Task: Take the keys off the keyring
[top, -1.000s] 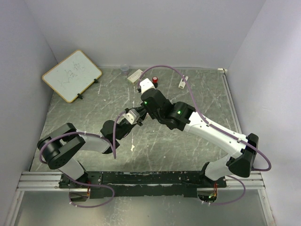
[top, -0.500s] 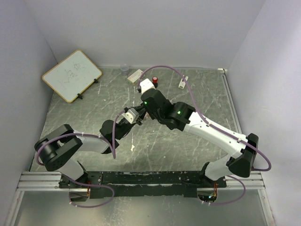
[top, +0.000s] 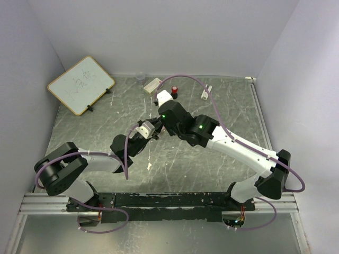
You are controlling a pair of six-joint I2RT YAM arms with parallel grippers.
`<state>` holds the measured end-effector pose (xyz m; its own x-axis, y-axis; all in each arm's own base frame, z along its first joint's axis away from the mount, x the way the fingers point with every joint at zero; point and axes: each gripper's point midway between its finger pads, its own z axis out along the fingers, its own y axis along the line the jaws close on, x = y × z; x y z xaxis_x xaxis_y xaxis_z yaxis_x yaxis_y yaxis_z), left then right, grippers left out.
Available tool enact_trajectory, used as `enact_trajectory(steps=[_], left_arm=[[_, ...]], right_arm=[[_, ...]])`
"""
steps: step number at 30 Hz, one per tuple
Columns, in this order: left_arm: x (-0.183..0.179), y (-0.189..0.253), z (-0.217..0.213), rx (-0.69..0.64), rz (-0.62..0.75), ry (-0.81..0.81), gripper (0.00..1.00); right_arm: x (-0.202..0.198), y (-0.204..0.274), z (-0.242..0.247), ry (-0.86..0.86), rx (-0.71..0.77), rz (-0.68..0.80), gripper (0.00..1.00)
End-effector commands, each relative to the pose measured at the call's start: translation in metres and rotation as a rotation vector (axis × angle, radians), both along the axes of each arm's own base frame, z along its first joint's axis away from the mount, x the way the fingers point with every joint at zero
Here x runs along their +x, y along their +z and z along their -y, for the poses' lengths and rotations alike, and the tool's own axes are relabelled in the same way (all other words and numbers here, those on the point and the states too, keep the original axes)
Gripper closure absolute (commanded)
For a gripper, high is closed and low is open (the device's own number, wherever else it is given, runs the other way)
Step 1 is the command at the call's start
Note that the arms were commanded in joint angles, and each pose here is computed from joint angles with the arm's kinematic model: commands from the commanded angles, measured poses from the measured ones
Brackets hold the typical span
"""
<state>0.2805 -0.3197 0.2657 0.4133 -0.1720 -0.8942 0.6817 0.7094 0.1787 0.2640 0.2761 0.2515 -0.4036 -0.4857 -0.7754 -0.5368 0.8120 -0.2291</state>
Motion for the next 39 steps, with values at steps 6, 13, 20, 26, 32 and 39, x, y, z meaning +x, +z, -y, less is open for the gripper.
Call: enact_trajectory(steps=[6,13,20,26,32,39], left_arm=[[-0.003,0.021,-0.009,-0.042,0.047,0.027,0.93],[-0.002,0.024,-0.015,-0.053,0.055,0.055,0.93],[-0.001,0.026,-0.015,-0.06,0.057,0.06,0.93],[-0.001,0.027,-0.016,-0.061,0.059,0.061,0.93],[-0.001,0.031,-0.018,-0.064,0.065,0.069,0.93],[-0.002,0.034,-0.02,-0.077,0.069,0.072,0.93]], right_arm=[[-0.002,-0.01,-0.011,0.043,-0.001,-0.034,1.0],[-0.006,-0.012,-0.016,0.067,-0.014,-0.072,1.0],[-0.007,-0.002,-0.006,0.041,-0.017,-0.06,1.0],[-0.004,0.008,0.001,0.018,-0.013,-0.025,1.0],[-0.003,0.015,0.006,-0.001,-0.021,-0.007,1.0],[-0.005,0.014,0.005,0.01,-0.016,-0.02,1.0]])
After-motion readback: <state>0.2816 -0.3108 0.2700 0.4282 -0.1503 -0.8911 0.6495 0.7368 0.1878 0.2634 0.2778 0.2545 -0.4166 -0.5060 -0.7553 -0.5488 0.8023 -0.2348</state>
